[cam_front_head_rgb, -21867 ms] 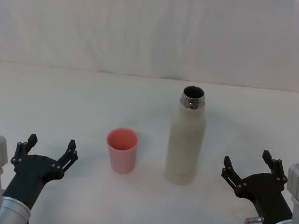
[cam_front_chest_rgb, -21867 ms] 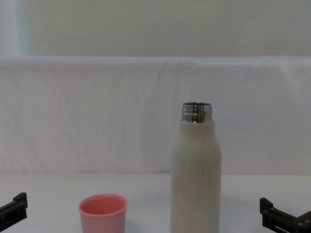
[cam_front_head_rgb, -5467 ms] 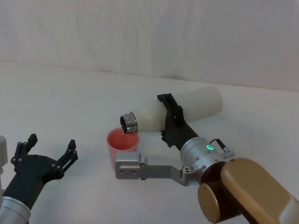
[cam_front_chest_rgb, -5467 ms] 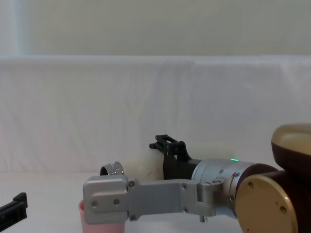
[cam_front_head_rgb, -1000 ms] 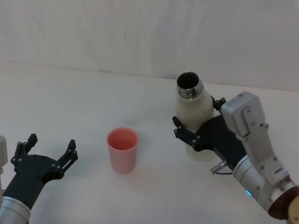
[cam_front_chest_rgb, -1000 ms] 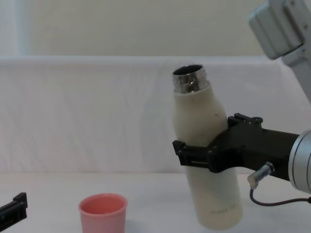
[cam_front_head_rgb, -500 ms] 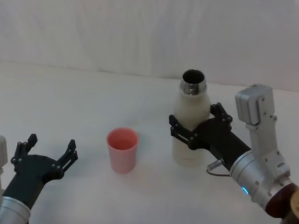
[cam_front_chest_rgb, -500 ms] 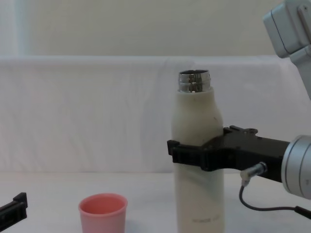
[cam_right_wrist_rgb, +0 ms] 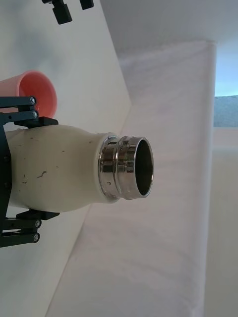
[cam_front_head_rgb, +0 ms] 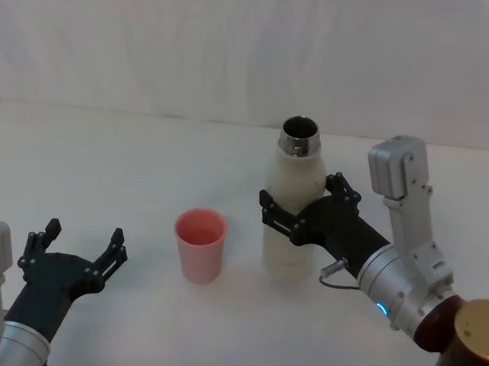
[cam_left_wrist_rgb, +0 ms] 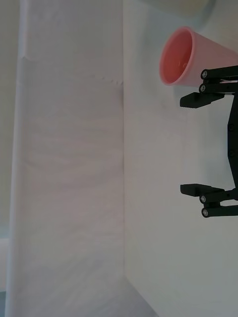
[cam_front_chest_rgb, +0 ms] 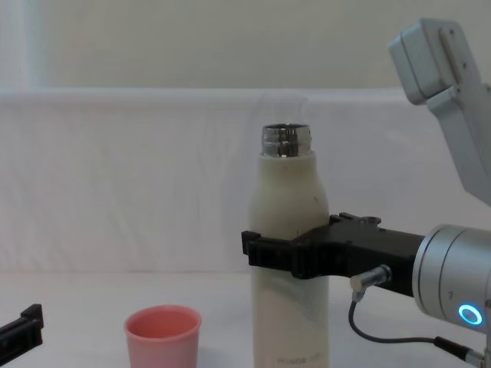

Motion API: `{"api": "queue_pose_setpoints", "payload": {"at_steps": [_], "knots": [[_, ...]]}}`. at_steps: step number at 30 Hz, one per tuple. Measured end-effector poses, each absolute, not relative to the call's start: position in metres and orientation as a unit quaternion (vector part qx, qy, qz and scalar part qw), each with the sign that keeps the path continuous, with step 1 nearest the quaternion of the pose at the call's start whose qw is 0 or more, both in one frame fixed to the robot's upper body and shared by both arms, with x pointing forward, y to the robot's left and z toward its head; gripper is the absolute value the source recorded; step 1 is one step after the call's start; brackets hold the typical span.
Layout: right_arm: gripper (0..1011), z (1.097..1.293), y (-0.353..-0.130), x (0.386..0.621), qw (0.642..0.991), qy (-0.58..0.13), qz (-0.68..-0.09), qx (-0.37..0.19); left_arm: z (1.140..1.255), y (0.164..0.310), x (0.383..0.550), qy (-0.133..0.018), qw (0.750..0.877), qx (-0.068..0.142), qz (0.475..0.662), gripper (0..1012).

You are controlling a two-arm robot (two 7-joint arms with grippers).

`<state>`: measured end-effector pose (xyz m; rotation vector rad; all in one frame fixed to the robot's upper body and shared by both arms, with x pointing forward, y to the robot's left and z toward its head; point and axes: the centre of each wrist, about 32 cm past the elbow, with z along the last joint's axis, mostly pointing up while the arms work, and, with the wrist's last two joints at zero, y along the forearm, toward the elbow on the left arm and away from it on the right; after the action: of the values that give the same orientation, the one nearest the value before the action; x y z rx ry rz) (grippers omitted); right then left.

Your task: Grasp the thermos with one hand and pour water into the cup lid.

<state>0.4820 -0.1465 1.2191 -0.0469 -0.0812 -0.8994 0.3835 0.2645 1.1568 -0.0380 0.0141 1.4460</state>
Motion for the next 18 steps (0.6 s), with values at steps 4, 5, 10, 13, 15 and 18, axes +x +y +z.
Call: {"api": "queue_pose_setpoints", "payload": {"at_steps": [4, 5, 10, 13, 15, 18], "knots": [[960, 1.217, -0.144, 0.484, 0.899, -0.035, -0.436, -0.023, 1.157, 0.265, 0.384, 0.006, 0.75, -0.017, 0.662, 1001], [960, 1.216, -0.144, 0.484, 0.899, -0.034, -0.436, -0.023, 1.157, 0.265, 0.384, 0.006, 0.75, -0.017, 0.662, 1001], [960, 1.212, -0.142, 0.485, 0.898, -0.029, -0.438, -0.022, 1.157, 0.265, 0.384, 0.006, 0.75, -0.017, 0.662, 1001], [960, 1.211, -0.142, 0.485, 0.898, -0.025, -0.439, -0.021, 1.157, 0.265, 0.384, 0.006, 0.75, -0.017, 0.662, 1001], [960, 1.209, -0.142, 0.485, 0.898, -0.023, -0.439, -0.02, 1.157, 0.265, 0.384, 0.006, 0.75, -0.017, 0.662, 1001], [960, 1.208, -0.143, 0.484, 0.898, -0.02, -0.44, -0.018, 1.157, 0.265, 0.384, 0.006, 0.75, -0.017, 0.662, 1001]]}}
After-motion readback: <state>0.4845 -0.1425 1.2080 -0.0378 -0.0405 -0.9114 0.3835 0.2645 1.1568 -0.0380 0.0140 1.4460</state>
